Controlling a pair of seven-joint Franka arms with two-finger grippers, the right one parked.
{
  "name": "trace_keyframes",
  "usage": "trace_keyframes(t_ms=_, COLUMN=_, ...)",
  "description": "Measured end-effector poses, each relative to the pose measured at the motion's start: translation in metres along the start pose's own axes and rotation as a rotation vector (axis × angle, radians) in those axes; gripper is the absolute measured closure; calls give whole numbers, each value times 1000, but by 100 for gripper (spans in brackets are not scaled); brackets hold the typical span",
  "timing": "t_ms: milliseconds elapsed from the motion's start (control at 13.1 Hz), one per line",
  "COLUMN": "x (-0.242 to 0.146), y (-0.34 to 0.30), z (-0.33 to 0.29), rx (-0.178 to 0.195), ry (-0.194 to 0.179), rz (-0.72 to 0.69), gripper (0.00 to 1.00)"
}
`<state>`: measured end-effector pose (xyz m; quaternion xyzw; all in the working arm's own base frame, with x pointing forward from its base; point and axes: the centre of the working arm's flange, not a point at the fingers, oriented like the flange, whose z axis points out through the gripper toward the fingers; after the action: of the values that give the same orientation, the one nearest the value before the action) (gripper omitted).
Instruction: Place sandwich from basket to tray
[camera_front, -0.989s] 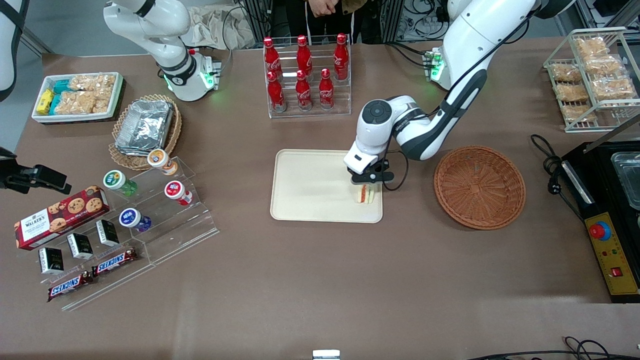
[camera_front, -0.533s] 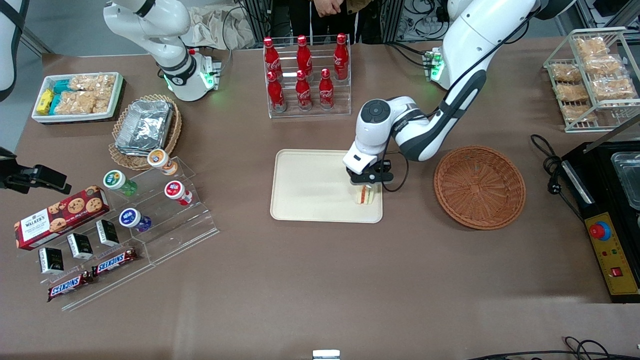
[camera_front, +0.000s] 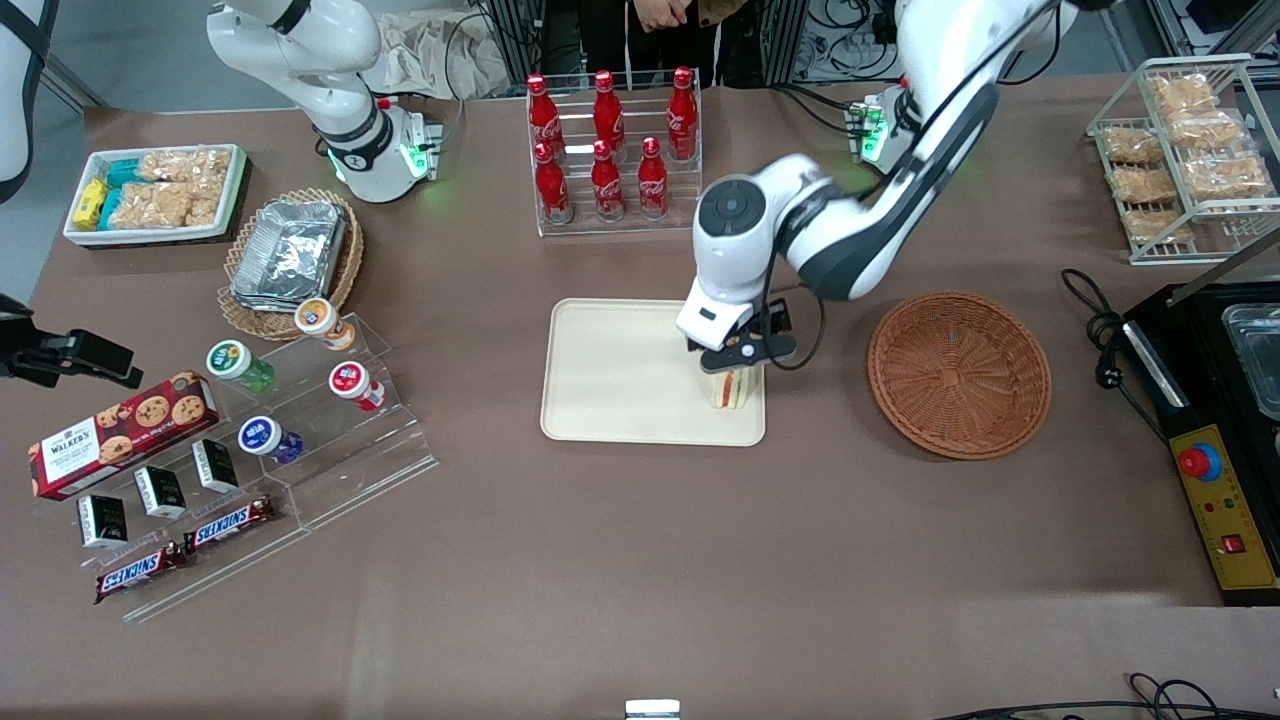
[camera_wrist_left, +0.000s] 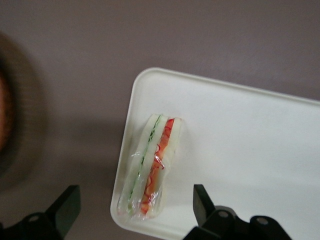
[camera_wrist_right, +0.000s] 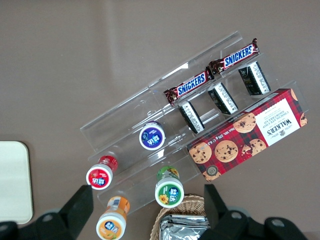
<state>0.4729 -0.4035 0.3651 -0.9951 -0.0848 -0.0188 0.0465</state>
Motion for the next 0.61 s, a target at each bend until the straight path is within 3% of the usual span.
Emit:
trace_keyframes(t_ms=304, x=46, y=-58, z=-145, rx=-11, ry=29, rz=-84, gripper=0)
trace_keyframes(t_ms=457, x=70, y=-108, z=-191, rx=-1, ry=60, rz=-113, gripper=0)
trace_keyframes(t_ms=609, x=90, y=-162, z=-215, rx=14, ry=57, rz=-77, gripper=0)
